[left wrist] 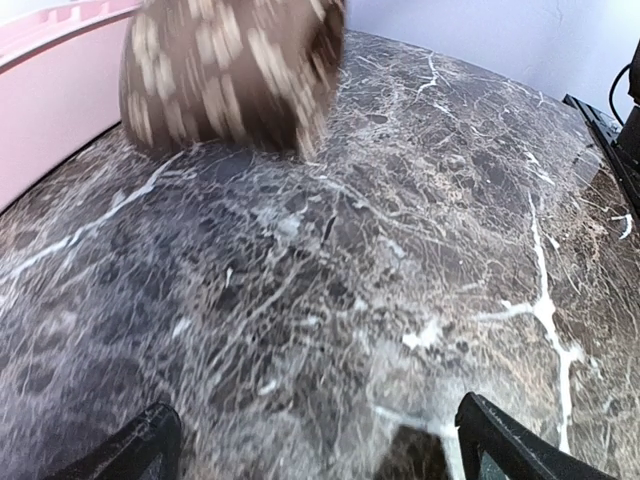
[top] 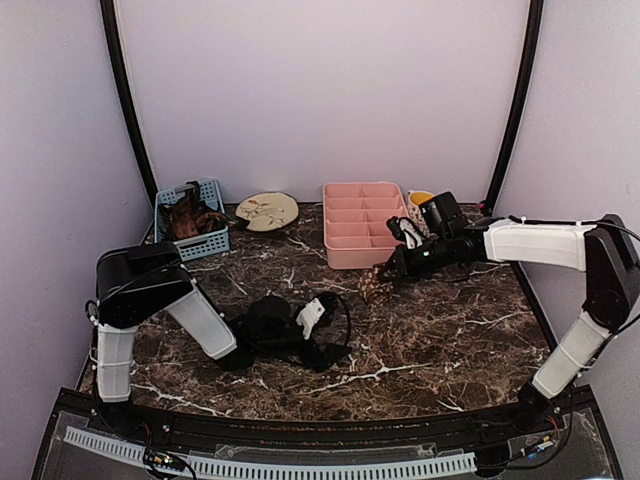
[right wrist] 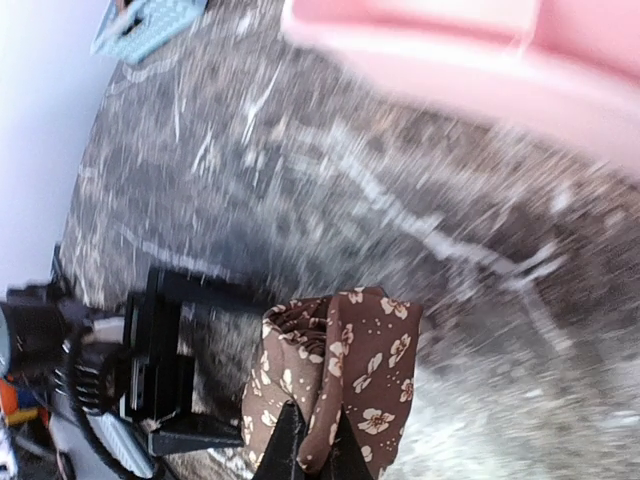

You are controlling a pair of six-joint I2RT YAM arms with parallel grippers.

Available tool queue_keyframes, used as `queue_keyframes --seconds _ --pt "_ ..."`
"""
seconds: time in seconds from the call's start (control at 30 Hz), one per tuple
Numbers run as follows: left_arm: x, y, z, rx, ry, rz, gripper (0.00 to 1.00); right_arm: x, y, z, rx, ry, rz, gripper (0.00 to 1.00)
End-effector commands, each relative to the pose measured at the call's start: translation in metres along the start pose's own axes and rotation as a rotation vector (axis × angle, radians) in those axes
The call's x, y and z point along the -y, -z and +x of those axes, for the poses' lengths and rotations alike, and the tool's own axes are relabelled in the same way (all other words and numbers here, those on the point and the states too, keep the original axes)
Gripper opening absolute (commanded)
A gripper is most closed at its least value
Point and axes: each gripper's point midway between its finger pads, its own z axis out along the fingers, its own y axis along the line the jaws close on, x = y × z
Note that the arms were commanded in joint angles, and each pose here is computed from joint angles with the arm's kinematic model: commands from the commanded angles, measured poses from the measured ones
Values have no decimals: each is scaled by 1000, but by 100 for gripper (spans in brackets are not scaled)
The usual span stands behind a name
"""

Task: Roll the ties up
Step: Pick up the tie from the center of the board, then place the tie in the storage box.

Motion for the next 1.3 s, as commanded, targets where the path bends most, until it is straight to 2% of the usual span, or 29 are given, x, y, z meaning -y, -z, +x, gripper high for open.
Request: queue_keyframes --seconds 0.0,0.1,0.2,0.4,0.87,1.27 --pt "-11 19 -18 53 68 -43 99 4 48 -67 194 54 79 0" --pt "-17 25 -23 64 107 -47 99 8 72 -109 282 83 149 0" --pt "-19 30 -27 78 117 -44 99 22 78 -139 306 108 236 0" --pt "-23 35 -29 81 108 -64 99 47 78 -173 287 144 376 0" --pt "-26 37 -26 81 101 -72 99 104 30 -150 142 80 478 0" --pt "-27 35 -26 74 100 -69 99 129 0 -137 42 40 471 0"
